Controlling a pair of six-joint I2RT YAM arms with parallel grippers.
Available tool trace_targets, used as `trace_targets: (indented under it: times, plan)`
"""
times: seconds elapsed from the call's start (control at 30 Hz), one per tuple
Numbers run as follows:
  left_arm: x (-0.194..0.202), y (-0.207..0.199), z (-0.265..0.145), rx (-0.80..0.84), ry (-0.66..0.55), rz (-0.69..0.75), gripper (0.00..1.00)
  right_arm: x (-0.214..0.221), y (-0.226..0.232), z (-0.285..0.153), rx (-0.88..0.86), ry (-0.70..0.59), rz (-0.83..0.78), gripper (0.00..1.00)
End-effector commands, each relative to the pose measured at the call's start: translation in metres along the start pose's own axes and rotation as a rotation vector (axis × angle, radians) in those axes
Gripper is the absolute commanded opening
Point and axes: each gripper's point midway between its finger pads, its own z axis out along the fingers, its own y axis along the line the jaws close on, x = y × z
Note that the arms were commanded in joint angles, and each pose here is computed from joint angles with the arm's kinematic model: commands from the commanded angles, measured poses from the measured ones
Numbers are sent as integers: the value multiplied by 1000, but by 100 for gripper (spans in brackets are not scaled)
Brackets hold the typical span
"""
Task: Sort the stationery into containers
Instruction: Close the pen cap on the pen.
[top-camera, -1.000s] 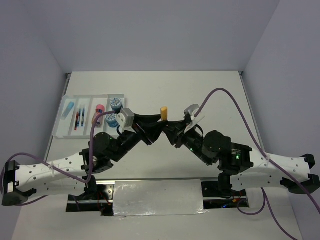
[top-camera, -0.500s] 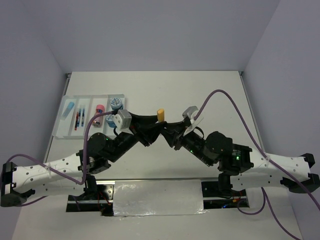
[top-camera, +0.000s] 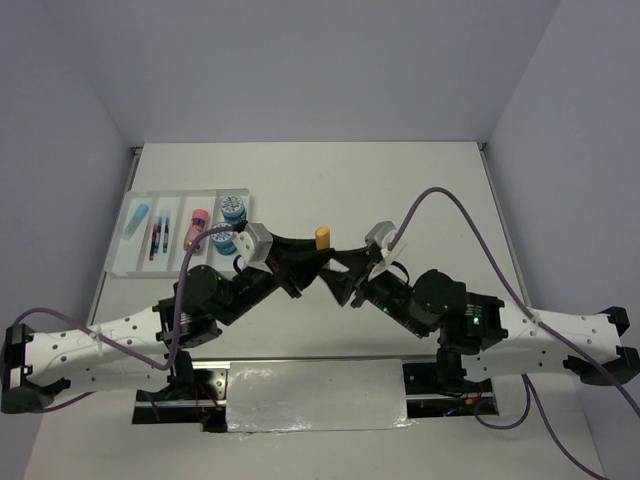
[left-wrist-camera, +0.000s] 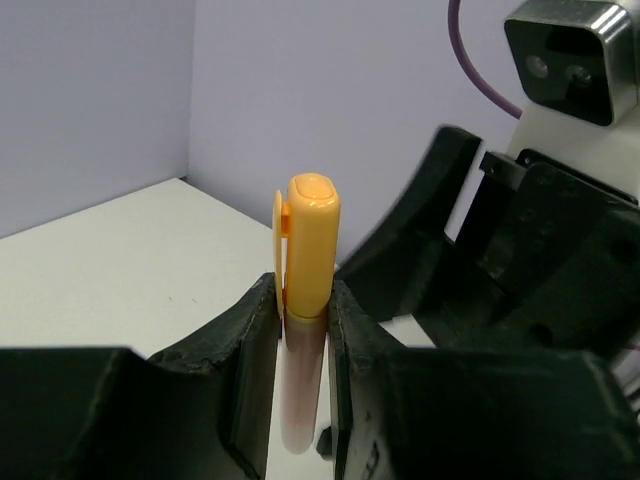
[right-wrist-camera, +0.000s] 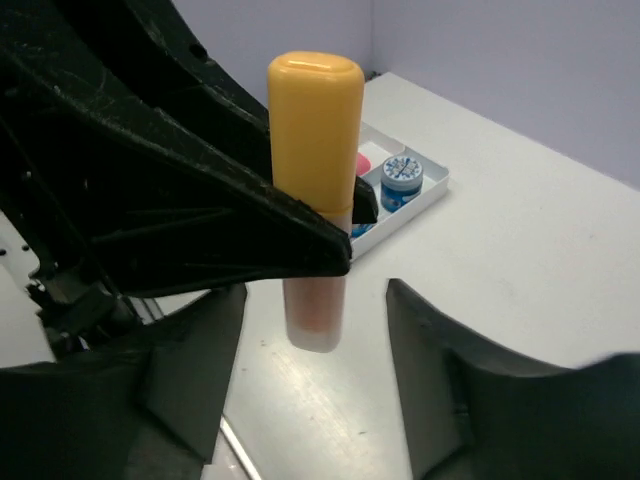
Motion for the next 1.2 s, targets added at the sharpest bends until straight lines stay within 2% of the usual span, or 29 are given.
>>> trace_targets:
  times: [0.0, 0.03, 0.1, 0.17, 0.33, 0.43, 0.6, 0.83, 0.9, 0.97, 1.17]
  plan:
    - [-1, -26, -7, 146, 43, 55, 0, -48, 12, -16, -100, -158, 131, 72]
    - [-4, -38, -11, 217, 45, 63, 0, -48, 14, -18, -117, -149, 132, 79]
    - [-15, -53, -14, 304, 37, 88, 0, -36, 25, -25, -199, -74, 116, 87]
    - [-16, -73, -23, 421, 60, 99, 0, -34, 40, -36, -312, -38, 105, 88]
    - [-37, -97, -39, 564, 8, 70, 0, -47, 59, -71, -524, -111, 91, 88]
    - [-45, -104, -43, 598, -22, 46, 0, -56, 64, -78, -573, -126, 88, 86]
    - [-62, -110, -45, 624, -83, 4, 0, -43, 76, -67, -606, -60, 57, 83]
    - [-75, -109, -44, 605, -129, -48, 0, -38, 63, -51, -505, -93, 53, 81]
    - [-76, -108, -43, 595, -129, -54, 0, -44, 61, -54, -507, -129, 63, 75]
    - [-73, -106, -40, 579, -117, -63, 0, -49, 63, -58, -529, -164, 68, 63]
    - [-67, -104, -38, 568, -114, -92, 0, -62, 69, -62, -570, -202, 52, 59]
